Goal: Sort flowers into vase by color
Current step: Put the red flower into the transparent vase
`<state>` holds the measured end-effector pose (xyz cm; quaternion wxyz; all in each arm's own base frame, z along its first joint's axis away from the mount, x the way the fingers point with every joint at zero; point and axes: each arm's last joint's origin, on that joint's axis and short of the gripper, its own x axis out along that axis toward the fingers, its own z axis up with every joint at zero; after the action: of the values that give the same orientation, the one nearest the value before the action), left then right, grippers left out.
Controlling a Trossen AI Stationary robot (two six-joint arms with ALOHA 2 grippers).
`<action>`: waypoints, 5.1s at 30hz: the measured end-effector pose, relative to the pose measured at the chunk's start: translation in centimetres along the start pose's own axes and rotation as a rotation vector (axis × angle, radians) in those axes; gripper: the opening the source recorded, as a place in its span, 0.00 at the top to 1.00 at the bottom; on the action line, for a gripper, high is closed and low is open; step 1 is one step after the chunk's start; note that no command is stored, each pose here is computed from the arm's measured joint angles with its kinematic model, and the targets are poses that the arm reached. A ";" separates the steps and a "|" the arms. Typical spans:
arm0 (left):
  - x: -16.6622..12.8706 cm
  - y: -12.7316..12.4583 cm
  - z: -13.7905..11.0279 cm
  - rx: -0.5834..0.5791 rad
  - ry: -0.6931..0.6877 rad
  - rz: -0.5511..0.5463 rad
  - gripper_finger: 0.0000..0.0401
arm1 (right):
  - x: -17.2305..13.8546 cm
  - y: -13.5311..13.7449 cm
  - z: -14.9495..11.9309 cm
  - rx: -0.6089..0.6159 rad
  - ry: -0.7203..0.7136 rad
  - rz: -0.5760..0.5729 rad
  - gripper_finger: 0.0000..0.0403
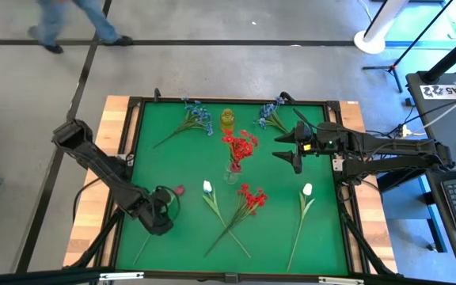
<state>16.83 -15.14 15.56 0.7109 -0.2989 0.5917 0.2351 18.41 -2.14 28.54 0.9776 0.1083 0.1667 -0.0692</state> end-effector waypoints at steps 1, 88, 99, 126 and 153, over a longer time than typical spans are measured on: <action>0.3 -0.1 0.0 0.000 0.000 0.002 0.44 | 0.0 0.0 0.0 0.000 0.000 0.001 0.32; -12.0 4.2 16.3 0.434 -1.653 -0.664 0.98 | -1.8 4.2 -6.7 -0.176 -0.448 0.022 0.32; -11.3 4.4 17.7 0.418 -1.638 -0.609 0.98 | -2.0 3.5 -8.2 -0.120 -0.567 0.036 0.32; -6.9 1.7 21.5 0.498 -1.368 -0.428 0.98 | -2.0 3.5 -8.3 -0.124 -0.558 0.028 0.32; -5.0 0.5 20.2 0.533 -1.246 -0.330 0.50 | -1.9 3.4 -8.4 -0.126 -0.541 0.000 0.32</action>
<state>29.72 -0.44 22.81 0.9934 -0.0096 0.0581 0.0986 14.62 3.33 22.08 0.9914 0.0251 -0.0963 -0.0849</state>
